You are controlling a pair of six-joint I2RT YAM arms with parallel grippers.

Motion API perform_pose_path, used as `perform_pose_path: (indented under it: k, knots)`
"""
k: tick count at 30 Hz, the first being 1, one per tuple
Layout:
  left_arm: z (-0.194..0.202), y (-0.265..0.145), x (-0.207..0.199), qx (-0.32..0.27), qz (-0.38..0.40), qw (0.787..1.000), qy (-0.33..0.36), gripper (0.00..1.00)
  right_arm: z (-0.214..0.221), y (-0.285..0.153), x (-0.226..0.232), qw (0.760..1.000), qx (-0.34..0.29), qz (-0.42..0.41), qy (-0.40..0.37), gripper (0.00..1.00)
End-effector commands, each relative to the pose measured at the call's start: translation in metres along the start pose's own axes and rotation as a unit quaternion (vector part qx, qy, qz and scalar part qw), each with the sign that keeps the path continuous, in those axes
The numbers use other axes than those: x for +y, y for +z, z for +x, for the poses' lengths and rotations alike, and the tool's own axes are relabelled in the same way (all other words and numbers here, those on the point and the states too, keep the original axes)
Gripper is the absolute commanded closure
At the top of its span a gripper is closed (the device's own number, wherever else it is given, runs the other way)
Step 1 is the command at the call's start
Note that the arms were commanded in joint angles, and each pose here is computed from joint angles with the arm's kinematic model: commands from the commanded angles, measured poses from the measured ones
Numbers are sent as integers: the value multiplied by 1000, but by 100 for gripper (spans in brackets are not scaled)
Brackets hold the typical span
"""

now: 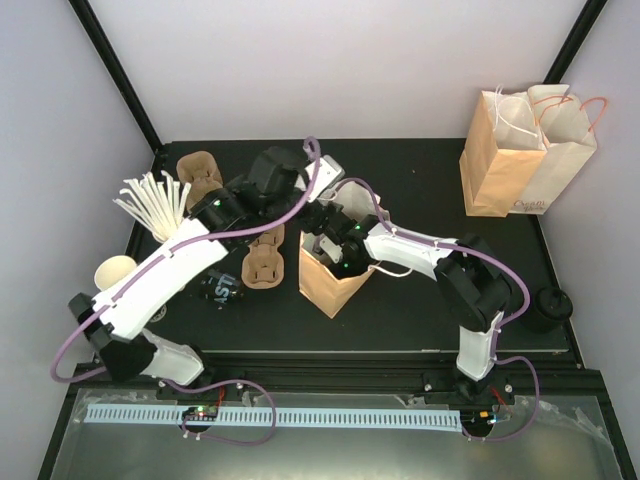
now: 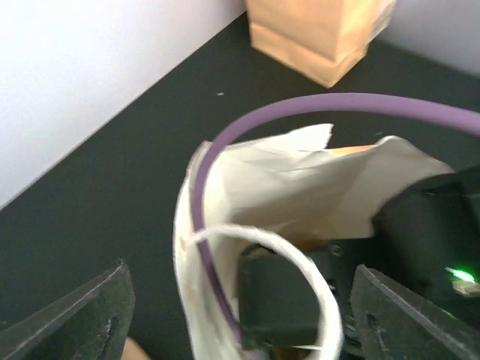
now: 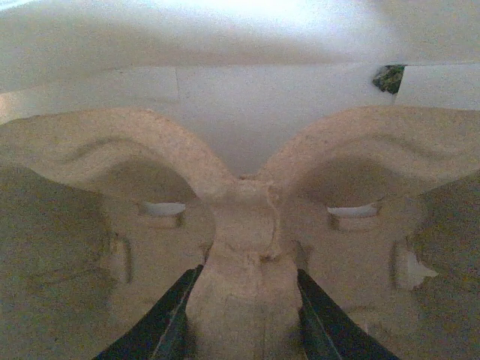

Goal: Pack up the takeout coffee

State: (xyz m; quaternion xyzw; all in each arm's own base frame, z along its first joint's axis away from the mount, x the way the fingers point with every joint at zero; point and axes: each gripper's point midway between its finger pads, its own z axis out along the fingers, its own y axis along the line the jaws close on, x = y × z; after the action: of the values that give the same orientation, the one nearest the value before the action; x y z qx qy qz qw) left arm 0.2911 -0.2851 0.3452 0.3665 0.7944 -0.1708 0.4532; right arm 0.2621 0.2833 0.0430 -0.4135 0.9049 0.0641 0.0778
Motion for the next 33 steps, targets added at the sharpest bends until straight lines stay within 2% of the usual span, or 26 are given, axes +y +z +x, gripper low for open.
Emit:
perform_pose_path:
  k: [1,2,3,5,6,15,23,27,33]
  knots:
    - [-3,7,36,47,-129,989,47,27,11,4,1,1000,29,-8,-5,70]
    - [-5,8,39,50,-138,988,47,36,11,4,1,1000,29,-7,-6,70]
    - [-9,7,40,51,-142,987,47,50,11,4,1,999,31,-7,-7,70]
    - [-16,4,42,48,-148,987,40,85,12,3,0,999,33,-4,-7,70]
    - [-20,1,41,43,-146,988,39,96,13,4,0,999,35,-3,-7,70]
    - [-61,-26,47,-35,-158,987,13,98,27,15,-7,998,63,19,-17,70]
    - [-57,-16,52,-16,-155,988,7,98,45,51,-6,994,101,17,-24,69]
    - [-53,-13,52,-13,-141,990,4,99,47,65,-8,994,104,22,-22,66]
    - [-38,-7,54,-1,-107,994,-26,98,27,72,-12,998,57,33,-18,63]
